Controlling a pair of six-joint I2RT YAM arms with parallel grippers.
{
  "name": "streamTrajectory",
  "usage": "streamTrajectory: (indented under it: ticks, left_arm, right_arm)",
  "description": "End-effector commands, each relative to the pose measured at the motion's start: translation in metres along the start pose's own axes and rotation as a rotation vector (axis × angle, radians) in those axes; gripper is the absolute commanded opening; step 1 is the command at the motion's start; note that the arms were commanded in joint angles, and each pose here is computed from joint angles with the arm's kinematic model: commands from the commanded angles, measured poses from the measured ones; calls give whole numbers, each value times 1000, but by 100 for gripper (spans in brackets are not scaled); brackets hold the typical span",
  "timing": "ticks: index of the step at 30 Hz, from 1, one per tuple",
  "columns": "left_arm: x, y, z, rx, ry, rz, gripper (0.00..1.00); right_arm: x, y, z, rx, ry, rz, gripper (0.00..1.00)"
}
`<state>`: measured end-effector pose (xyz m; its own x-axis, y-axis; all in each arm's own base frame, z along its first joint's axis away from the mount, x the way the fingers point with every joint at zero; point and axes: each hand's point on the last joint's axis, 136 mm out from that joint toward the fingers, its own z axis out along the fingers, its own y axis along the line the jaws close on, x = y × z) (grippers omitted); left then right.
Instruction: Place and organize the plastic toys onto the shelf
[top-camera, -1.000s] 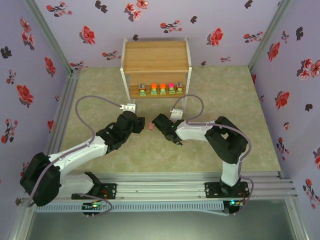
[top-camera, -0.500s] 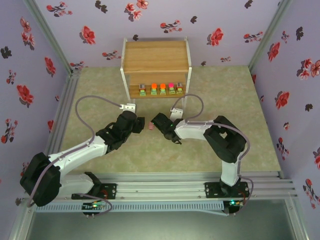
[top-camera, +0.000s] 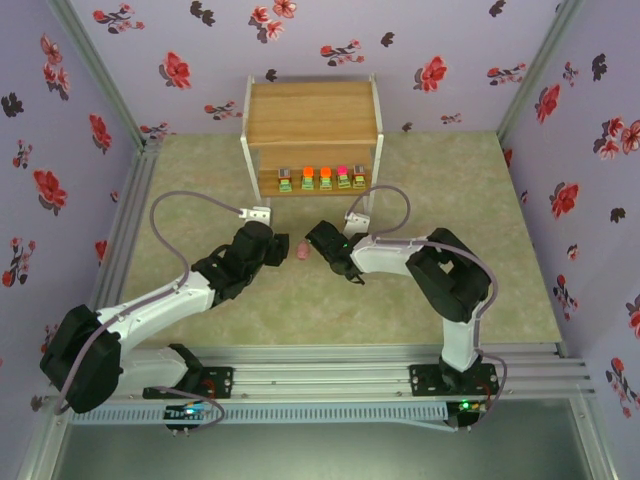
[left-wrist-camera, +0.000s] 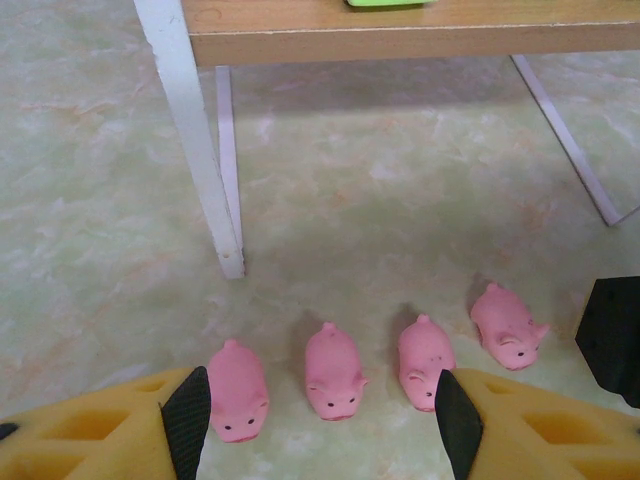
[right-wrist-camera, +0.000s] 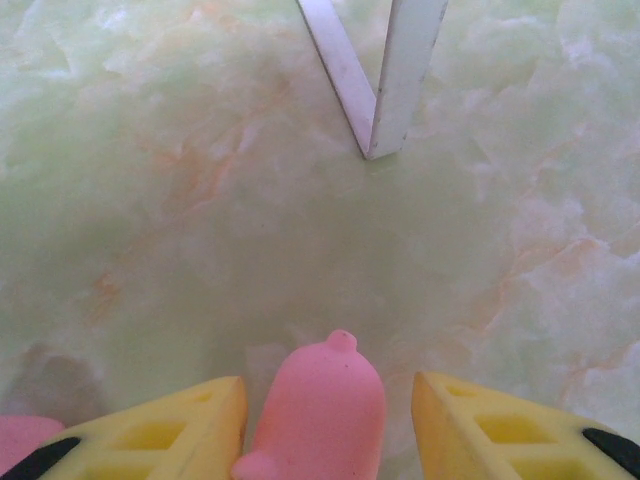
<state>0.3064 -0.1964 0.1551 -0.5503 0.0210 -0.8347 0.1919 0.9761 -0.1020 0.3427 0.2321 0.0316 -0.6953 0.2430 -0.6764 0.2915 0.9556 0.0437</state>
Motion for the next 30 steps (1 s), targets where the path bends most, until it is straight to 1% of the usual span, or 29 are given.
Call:
streamTrajectory:
  ticks: [1, 15, 22, 27, 30]
  left_arm:
    - [6, 3, 3, -5, 14, -9, 65]
    - [6, 3, 4, -5, 16, -10, 65]
    - [6, 3, 4, -4, 15, -10, 65]
    - [5, 3, 4, -4, 14, -12, 65]
    - [7, 2, 5, 0, 19, -11, 65]
  right_arm:
    - [0, -1, 5, 21, 4, 9, 26]
    - [-1, 2, 4, -5, 12, 1, 17]
    - [-2, 4, 1, -26, 10, -30, 13]
    - [-5, 2, -5, -43, 6, -49, 7]
    - [-4, 0, -7, -52, 5, -60, 5]
